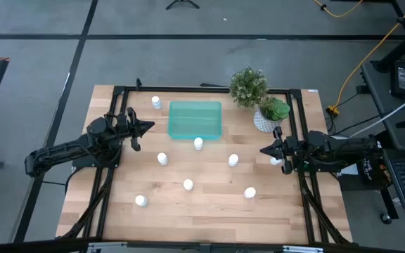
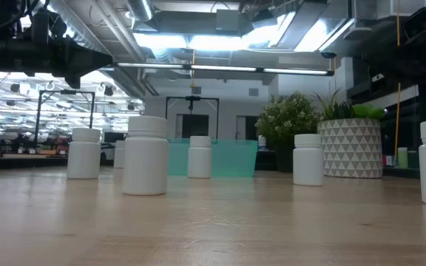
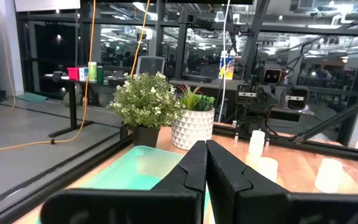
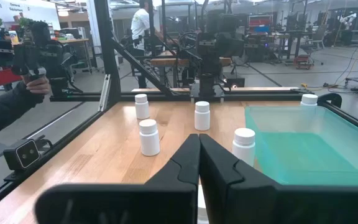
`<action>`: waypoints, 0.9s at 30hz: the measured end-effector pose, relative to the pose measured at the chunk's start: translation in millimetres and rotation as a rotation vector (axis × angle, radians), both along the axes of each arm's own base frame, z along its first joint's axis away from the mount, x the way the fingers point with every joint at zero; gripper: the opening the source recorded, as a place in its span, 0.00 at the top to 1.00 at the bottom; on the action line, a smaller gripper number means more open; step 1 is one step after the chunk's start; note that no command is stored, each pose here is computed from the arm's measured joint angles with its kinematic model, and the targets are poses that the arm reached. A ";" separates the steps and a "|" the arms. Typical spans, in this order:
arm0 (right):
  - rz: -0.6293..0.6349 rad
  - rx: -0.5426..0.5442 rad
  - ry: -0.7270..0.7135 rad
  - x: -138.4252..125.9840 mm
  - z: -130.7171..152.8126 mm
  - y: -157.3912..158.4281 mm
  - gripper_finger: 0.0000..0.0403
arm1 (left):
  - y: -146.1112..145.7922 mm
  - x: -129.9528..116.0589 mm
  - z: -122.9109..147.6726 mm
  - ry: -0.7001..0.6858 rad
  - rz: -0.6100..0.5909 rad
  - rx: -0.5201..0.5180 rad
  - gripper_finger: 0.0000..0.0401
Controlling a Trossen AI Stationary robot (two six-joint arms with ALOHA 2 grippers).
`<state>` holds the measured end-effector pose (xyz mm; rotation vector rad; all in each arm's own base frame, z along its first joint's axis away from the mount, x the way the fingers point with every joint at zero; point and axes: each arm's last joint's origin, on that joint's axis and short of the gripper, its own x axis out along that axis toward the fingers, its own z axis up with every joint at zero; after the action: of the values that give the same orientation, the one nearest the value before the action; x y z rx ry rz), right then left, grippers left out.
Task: Pick and place pill bottles into a basket
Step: Put the white pill bottle into the green bin
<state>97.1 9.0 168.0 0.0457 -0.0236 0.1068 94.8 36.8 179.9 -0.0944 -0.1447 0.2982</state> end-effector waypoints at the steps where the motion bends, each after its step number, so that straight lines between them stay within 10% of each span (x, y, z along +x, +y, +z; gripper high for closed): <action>1: 0.000 0.000 0.000 0.0 0.1 0.0 0.98 | 0.0 0.0 0.0 0.000 0.000 0.001 0.99; 20: 0.000 -0.004 -0.001 0.0 0.2 0.0 0.98 | 0.3 0.7 -14.9 0.148 0.002 -0.043 0.99; 27: -0.005 -0.155 -0.023 0.0 0.7 0.0 0.98 | 0.7 0.6 -15.0 0.149 0.016 -0.045 0.99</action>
<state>97.1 9.0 168.7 -0.1109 -0.0379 0.1034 95.4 37.5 164.9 -0.1148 0.0088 0.3235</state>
